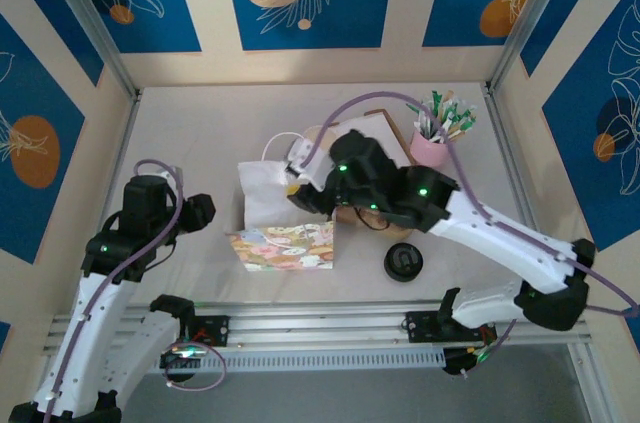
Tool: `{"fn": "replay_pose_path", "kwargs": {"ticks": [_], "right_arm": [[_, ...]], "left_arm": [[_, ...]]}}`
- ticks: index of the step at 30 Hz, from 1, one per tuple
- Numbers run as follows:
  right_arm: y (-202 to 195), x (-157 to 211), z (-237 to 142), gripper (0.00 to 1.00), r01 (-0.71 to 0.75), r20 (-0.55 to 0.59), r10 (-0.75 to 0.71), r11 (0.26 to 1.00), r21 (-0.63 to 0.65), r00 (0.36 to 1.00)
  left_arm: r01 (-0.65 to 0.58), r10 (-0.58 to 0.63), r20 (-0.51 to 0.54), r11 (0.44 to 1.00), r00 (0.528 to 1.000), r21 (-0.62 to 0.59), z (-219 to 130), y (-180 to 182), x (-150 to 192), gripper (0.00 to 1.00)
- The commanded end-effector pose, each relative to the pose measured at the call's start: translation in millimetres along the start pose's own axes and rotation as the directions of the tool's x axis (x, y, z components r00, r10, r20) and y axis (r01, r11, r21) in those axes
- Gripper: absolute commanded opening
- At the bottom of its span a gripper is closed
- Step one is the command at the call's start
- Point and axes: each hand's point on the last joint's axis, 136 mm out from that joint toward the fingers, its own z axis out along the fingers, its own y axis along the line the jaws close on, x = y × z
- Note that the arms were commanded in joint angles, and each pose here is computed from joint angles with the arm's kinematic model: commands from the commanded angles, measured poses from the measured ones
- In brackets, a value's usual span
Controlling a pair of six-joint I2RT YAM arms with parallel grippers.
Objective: Pack the takeout coffee
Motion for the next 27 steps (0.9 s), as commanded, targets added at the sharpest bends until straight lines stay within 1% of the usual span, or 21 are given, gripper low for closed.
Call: {"fn": "replay_pose_path", "kwargs": {"ticks": [1,3,4,6,9,11,15,21,23,25,27], "right_arm": [[-27.1,-18.4,-10.7,0.49,-0.175,0.085,0.172,0.984,0.035,0.981],[-45.1,-13.9,-10.0,0.47,-0.288,0.07,0.284,0.956,0.053,0.956],[-53.0,-8.8,-8.4,0.45,-0.346,0.051,0.343,0.937,0.053,0.938],[-64.3,1.2,-4.0,0.45,-0.432,0.014,0.432,0.9,0.053,0.902],[-73.8,19.0,4.4,0.44,-0.532,-0.046,0.534,0.845,0.043,0.844],[-76.0,28.5,8.9,0.4,-0.568,-0.076,0.569,0.822,0.038,0.819],[-75.4,38.9,12.3,0.37,-0.593,-0.102,0.593,0.804,0.028,0.799],[-61.0,43.4,15.0,0.37,-0.603,-0.156,0.591,0.797,-0.04,0.791],[-56.7,45.8,16.5,0.38,-0.604,-0.173,0.589,0.795,-0.056,0.79],[-57.6,51.9,18.2,0.41,-0.605,-0.188,0.589,0.795,-0.036,0.786],[-58.5,56.0,18.3,0.41,-0.6,-0.198,0.585,0.8,-0.022,0.787]], "left_arm": [[-0.032,0.031,0.057,0.999,0.998,0.01,-13.5,-6.0,-14.5,0.54],[-0.033,0.032,0.059,0.999,0.998,0.014,-12.9,-7.3,-15.8,0.55],[-0.031,0.031,0.057,0.999,0.998,0.014,-12.1,-7.4,-15.9,0.55],[-0.029,0.028,0.052,0.999,0.998,0.017,-11.4,-8.3,-15.8,0.55],[-0.027,0.026,0.045,0.999,0.999,0.019,-9.9,-8.1,-14.3,0.55],[-0.027,0.026,0.041,1.0,0.999,0.017,-9.5,-7.4,-13.1,0.55],[-0.029,0.029,0.038,0.999,0.999,0.016,-9.4,-7.2,-12.4,0.55],[-0.02,0.02,0.038,1.0,0.999,0.019,-8.2,-7.7,-12.6,0.55],[-0.02,0.019,0.038,1.0,0.999,0.019,-7.3,-7.6,-12.3,0.55],[-0.02,0.019,0.035,1.0,0.999,0.018,-6.5,-7.4,-11.6,0.55],[-0.019,0.018,0.035,1.0,0.999,0.02,-6.5,-7.6,-11.7,0.55]]}}
